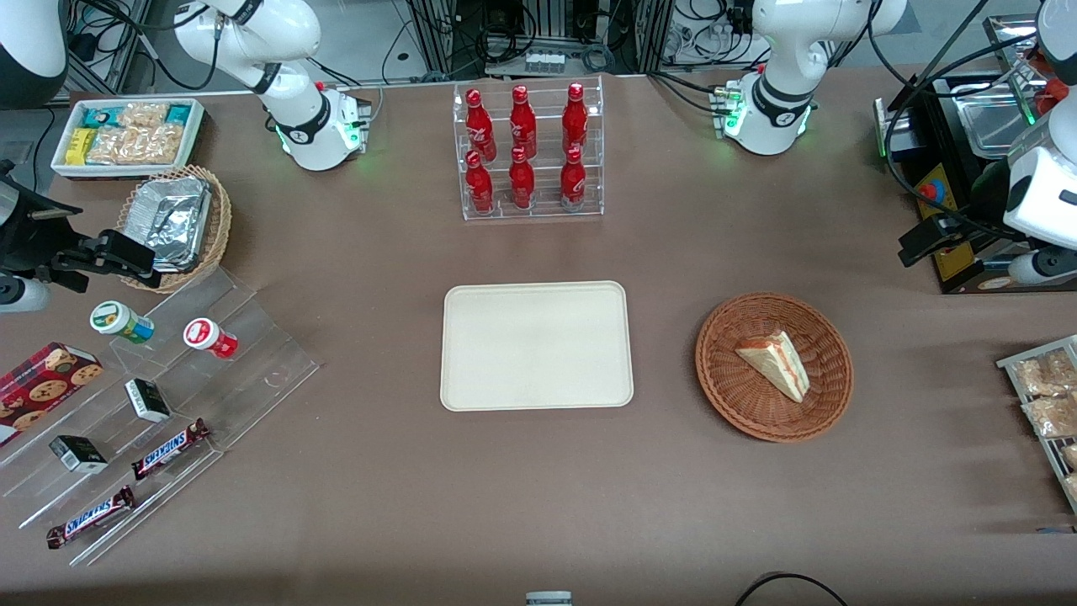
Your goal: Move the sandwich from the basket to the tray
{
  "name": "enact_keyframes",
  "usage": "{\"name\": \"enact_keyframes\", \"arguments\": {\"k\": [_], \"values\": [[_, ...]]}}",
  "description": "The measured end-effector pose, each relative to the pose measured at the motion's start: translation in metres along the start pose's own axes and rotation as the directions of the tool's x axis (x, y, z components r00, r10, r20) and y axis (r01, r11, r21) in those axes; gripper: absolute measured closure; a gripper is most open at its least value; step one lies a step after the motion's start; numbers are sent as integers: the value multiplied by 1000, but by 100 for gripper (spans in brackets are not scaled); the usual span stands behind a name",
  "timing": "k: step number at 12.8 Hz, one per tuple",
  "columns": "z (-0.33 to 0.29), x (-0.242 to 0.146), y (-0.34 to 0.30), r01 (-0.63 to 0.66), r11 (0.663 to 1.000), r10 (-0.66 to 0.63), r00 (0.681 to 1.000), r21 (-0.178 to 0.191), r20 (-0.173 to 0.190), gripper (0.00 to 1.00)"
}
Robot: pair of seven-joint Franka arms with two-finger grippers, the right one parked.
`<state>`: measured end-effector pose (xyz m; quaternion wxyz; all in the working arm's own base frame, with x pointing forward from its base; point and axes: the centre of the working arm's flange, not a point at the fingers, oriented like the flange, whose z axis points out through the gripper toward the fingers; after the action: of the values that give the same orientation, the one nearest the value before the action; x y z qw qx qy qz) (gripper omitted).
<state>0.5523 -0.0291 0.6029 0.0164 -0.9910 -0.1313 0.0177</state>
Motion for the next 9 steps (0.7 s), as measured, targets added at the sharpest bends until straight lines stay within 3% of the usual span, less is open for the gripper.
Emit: {"name": "enact_keyframes", "arguments": {"k": [3, 5, 7, 9], "values": [[28, 15, 6, -1, 1000, 0, 999, 14, 46, 0], [50, 30, 13, 23, 1000, -23, 998, -1, 53, 0], [76, 44, 20, 133, 991, -132, 989, -6, 67, 0], [108, 60, 27, 286, 958, -285, 955, 2, 82, 0]]}}
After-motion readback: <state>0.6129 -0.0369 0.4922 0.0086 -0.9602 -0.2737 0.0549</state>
